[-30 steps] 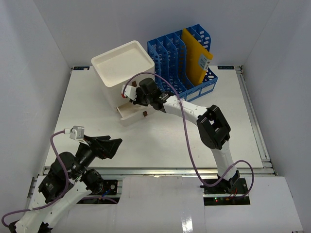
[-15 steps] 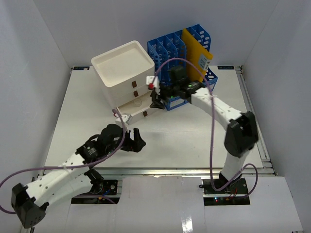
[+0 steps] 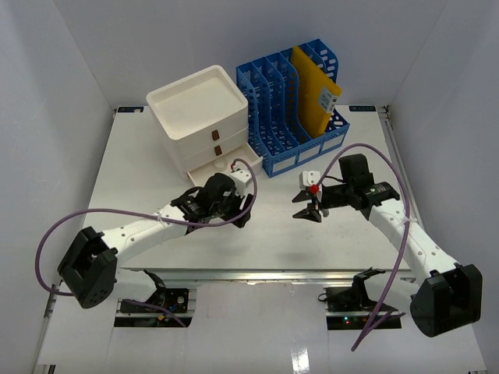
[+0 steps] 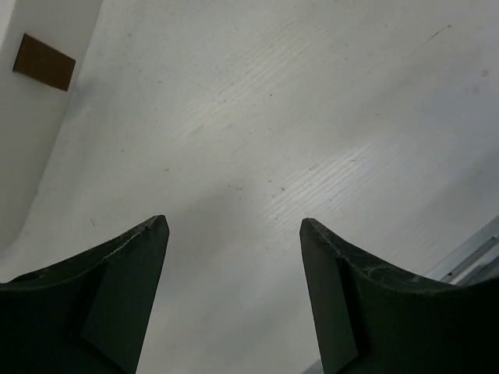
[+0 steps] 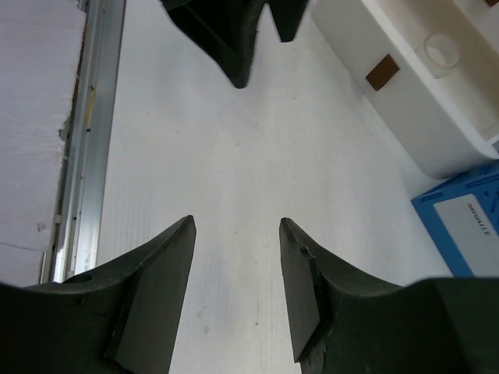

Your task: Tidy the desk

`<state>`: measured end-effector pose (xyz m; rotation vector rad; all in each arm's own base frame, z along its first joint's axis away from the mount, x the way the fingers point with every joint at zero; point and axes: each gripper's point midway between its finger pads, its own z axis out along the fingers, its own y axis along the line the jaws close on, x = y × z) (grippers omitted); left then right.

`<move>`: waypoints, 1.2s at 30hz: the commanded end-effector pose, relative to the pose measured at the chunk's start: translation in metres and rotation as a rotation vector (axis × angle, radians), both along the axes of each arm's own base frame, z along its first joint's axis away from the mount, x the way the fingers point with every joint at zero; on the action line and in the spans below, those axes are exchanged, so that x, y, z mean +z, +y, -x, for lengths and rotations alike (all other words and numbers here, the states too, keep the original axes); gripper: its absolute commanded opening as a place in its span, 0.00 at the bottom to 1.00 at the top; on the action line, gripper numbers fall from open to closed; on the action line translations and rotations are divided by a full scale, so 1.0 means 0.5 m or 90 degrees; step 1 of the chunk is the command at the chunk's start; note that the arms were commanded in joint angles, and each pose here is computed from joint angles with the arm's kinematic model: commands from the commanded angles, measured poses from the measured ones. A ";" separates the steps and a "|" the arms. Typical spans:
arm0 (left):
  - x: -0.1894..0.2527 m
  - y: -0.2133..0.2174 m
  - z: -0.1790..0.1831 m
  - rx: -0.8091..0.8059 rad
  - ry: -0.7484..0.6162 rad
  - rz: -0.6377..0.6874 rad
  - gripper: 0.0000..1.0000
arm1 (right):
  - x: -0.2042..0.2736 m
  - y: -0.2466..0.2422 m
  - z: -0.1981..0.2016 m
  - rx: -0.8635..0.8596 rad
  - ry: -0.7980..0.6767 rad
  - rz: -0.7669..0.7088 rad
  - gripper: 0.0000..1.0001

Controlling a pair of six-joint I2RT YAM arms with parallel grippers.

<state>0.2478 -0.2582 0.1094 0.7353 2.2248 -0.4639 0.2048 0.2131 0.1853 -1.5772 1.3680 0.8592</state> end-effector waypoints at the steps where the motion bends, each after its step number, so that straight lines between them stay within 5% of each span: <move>1: 0.029 -0.037 -0.053 -0.080 -0.093 -0.031 0.80 | 0.031 -0.024 0.030 0.027 -0.048 -0.077 0.53; 7: -0.001 -0.056 -0.109 -0.103 -0.104 -0.101 0.78 | 0.023 -0.040 0.029 0.016 -0.045 -0.083 0.47; 18: -0.065 -0.026 -0.208 -0.043 -0.083 -0.219 0.48 | 0.028 -0.046 0.028 0.010 -0.048 -0.091 0.46; 22: -0.069 0.004 -0.241 -0.003 -0.098 -0.273 0.46 | 0.028 -0.047 0.028 0.009 -0.043 -0.093 0.46; 26: -0.073 0.031 -0.266 0.023 -0.106 -0.308 0.50 | 0.026 -0.046 0.027 0.008 -0.037 -0.093 0.46; 36: -0.086 0.104 -0.336 0.104 -0.102 -0.327 0.84 | 0.020 -0.049 0.023 0.001 -0.028 -0.090 0.46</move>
